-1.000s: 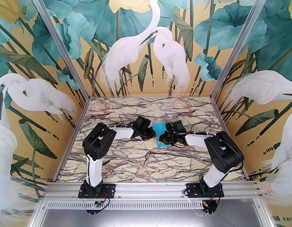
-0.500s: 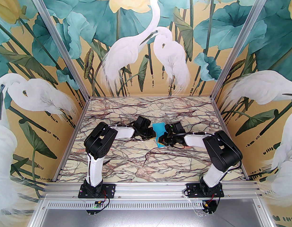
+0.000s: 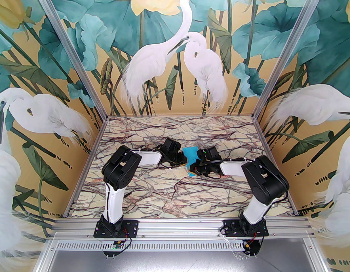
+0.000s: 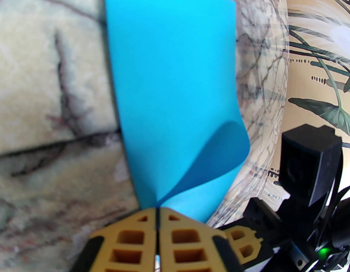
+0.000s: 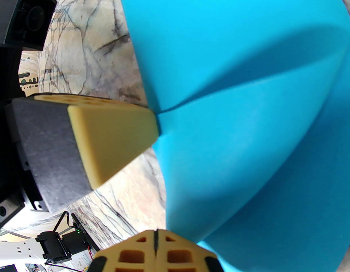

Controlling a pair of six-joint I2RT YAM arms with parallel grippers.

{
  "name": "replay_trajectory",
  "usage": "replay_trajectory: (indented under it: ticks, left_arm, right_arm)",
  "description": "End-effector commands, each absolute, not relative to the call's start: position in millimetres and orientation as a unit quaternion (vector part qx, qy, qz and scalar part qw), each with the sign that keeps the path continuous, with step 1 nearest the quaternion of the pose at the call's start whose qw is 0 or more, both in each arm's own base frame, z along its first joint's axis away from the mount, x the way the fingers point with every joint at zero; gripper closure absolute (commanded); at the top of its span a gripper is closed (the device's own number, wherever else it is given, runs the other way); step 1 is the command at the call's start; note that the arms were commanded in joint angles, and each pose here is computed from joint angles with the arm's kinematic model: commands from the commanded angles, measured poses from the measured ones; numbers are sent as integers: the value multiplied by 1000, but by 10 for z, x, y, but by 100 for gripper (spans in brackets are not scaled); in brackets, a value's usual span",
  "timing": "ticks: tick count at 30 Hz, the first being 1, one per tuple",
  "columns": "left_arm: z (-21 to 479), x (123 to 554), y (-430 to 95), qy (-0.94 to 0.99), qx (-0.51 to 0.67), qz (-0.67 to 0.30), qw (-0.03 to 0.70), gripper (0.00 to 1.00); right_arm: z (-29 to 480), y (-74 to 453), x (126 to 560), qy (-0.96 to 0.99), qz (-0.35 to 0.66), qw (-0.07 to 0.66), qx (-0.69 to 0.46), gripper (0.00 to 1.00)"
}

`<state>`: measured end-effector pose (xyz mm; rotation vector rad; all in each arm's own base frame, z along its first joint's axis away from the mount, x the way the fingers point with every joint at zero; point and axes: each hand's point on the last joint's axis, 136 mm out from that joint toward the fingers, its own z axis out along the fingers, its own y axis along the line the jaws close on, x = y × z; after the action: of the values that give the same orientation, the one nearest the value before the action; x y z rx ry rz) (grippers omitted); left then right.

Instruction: Fold a paper plane with a square sheet of paper (fold left side to right side)

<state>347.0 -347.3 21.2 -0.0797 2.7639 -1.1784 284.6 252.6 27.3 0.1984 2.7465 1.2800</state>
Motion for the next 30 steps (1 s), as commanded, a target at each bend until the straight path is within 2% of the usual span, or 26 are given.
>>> replay_trajectory:
  ticks: [1, 30]
  left_arm:
    - [132, 3522, -3439, 924, -25, -376, 72, 92]
    - [62, 3556, -3419, 927, -31, -369, 67, 92]
  right_arm:
    - [206, 2543, 2782, 903, 423, 41, 63, 99]
    - [136, 2562, 2755, 902, 425, 34, 66, 99]
